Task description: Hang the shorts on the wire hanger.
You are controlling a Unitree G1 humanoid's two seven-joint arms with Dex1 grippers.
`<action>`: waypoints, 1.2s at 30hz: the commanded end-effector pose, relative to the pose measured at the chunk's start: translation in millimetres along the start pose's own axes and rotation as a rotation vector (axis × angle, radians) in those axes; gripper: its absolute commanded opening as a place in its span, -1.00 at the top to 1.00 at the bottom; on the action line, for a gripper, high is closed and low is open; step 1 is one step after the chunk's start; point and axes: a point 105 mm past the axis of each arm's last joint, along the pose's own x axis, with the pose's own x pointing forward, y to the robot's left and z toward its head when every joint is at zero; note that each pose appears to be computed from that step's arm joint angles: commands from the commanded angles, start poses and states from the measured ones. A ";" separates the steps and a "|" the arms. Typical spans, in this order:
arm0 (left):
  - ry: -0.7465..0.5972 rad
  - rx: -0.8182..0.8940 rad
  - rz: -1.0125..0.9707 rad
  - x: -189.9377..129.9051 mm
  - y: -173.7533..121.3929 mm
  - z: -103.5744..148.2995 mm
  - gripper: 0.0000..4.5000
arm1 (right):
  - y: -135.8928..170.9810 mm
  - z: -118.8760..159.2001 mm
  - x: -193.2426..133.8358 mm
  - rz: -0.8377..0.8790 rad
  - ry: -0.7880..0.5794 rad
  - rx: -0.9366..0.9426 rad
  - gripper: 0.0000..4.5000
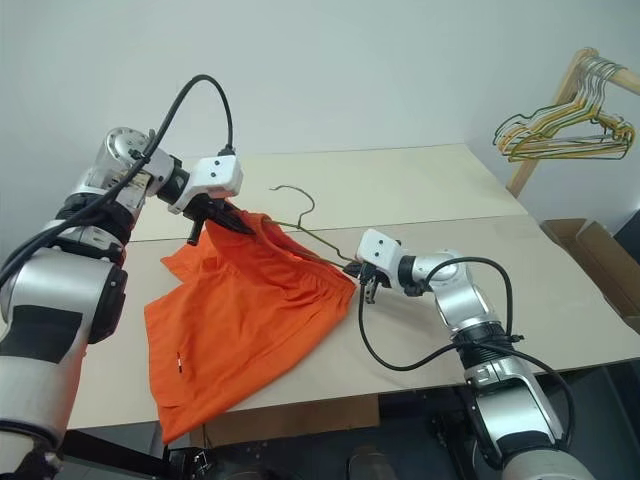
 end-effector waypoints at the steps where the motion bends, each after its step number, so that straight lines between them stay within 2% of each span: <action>1: -0.042 0.014 0.015 -10.7 2.0 6.2 0.98 | -3.2 6.7 2.3 -0.034 0.000 -0.043 1.00; 5: -0.021 0.061 0.064 -9.2 4.7 1.9 0.98 | -9.2 20.0 3.4 -0.104 -0.079 -0.109 1.00; 7: -0.026 0.088 0.038 -12.3 0.8 1.8 1.00 | -2.9 20.4 1.8 -0.057 -0.076 -0.129 0.74; 10: -0.042 0.116 0.056 -18.5 1.5 4.1 1.00 | -5.7 23.2 -1.3 -0.098 -0.090 -0.073 0.38; 14: -0.081 0.122 0.072 -26.4 1.0 5.6 1.00 | -24.7 21.8 -17.6 -0.217 -0.115 0.027 -0.26; 16: -0.092 0.118 0.083 -30.4 0.6 4.2 1.00 | -40.2 15.2 -36.3 -0.318 -0.143 0.132 -0.53; 18: -0.093 0.117 0.094 -34.0 -0.5 0.7 1.00 | -50.2 5.5 -58.5 -0.408 -0.183 0.236 -0.53; 21: -0.096 0.111 0.105 -37.6 -1.7 -3.1 1.00 | -46.5 -14.9 -79.8 -0.452 -0.192 0.355 -0.53; 24: -0.097 0.106 0.109 -39.3 -2.3 -4.7 1.00 | -28.4 -31.2 -87.9 -0.384 -0.217 0.534 -0.53; 28: -0.102 0.107 0.114 -40.8 -2.0 -4.2 1.00 | 12.8 -42.4 -82.2 -0.188 -0.212 0.706 -0.53; 32: -0.103 0.108 0.117 -41.7 -1.9 -4.0 1.00 | 40.3 -26.2 -62.2 -0.017 -0.297 0.897 -0.53; 36: -0.105 0.105 0.119 -42.3 -1.7 -4.0 1.00 | 51.6 -17.3 -34.7 0.000 -0.299 0.969 -0.53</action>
